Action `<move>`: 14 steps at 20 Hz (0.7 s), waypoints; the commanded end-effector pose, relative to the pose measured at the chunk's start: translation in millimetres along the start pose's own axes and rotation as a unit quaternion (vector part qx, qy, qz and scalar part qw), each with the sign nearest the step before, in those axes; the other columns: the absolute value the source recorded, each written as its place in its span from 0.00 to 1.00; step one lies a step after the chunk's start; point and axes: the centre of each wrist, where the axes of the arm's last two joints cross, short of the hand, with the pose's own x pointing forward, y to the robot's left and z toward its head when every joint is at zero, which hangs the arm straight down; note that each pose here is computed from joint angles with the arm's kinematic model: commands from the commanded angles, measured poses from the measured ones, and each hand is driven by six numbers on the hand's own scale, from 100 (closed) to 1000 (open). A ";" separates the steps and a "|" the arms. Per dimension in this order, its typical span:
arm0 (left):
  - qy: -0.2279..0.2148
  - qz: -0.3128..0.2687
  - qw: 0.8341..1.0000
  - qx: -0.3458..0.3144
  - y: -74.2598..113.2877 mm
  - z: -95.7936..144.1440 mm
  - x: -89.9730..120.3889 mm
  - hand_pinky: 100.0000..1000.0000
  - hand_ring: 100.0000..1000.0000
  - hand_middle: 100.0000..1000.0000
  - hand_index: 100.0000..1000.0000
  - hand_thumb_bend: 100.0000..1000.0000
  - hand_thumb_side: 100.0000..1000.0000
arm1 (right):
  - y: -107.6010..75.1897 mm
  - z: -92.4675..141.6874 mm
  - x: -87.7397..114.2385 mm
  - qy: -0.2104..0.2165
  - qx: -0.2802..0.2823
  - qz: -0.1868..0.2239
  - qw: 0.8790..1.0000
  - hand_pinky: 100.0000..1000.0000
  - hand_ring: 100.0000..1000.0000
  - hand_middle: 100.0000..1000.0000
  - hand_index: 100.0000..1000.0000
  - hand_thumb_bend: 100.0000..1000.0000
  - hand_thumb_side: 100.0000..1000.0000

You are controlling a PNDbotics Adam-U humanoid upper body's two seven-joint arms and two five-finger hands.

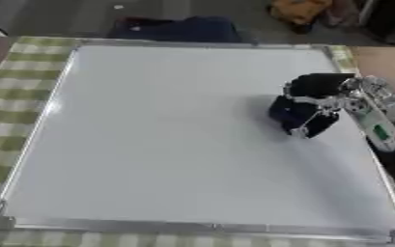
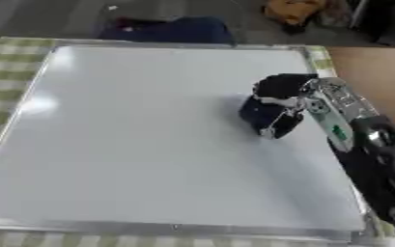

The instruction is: Wipe the whiteboard clean with a brush.

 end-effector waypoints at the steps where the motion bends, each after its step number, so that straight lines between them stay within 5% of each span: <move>1: -0.016 -0.006 1.000 -0.011 -0.5 -6.0 7.5 0.39 0.47 0.47 0.47 0.03 0.93 | -3.3 9.9 -12.7 0.020 0.006 0.006 1.000 0.12 0.14 0.00 0.16 0.00 0.13; 14: -0.015 -0.004 1.000 -0.013 -1.5 -6.7 7.4 0.39 0.47 0.47 0.47 0.03 0.93 | -12.9 5.0 4.3 -0.012 -0.020 0.011 1.000 0.10 0.12 0.00 0.14 0.00 0.13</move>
